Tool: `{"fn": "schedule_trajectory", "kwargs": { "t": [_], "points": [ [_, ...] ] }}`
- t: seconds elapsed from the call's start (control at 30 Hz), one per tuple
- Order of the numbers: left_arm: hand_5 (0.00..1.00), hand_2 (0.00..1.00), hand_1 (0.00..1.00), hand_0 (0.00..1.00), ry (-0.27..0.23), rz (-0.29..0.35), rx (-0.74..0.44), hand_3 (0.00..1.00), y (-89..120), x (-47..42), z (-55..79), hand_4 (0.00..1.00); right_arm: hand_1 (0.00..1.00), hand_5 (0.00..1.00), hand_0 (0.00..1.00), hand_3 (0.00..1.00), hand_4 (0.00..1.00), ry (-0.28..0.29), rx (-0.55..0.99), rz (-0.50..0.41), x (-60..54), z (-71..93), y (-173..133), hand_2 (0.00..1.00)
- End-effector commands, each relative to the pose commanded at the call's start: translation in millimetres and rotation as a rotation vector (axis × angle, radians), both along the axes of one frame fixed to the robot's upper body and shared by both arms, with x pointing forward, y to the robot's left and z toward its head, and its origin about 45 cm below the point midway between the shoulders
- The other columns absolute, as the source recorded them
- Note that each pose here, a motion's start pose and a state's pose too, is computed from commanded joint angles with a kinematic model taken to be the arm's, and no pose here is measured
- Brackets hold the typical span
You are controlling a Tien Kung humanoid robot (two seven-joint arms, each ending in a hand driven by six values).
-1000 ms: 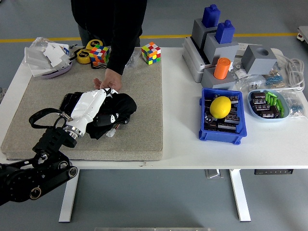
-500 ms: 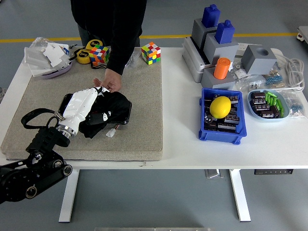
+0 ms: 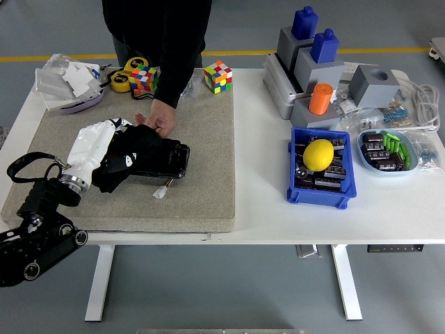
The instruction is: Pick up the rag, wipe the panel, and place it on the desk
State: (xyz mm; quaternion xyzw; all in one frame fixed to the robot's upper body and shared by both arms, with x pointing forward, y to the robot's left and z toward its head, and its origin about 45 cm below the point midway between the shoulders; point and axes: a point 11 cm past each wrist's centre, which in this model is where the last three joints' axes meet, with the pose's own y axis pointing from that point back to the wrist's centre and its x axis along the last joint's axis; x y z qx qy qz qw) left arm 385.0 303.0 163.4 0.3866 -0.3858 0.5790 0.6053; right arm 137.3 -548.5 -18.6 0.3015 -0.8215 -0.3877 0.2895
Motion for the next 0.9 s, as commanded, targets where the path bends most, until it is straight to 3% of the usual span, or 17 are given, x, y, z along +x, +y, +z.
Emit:
{"fn": "schedule_trajectory", "kwargs": {
  "t": [0.3, 0.9],
  "points": [
    [0.002, 0.487, 0.15, 0.183, 0.009, 0.074, 0.011, 0.572, 28.5, -2.5, -6.5, 0.561, 0.615, 0.578, 0.714, 0.603, 0.998, 0.003, 0.001, -0.002, -1.1, 0.2, -0.8, 0.673],
    [0.002, 0.487, 0.149, 0.181, -0.016, 0.175, 0.024, 0.572, 65.8, -1.5, 0.9, 0.56, 0.614, 0.581, 0.713, 0.605, 0.998, 0.002, 0.003, -0.003, -1.1, -0.2, -0.1, 0.673]
  ]
}}
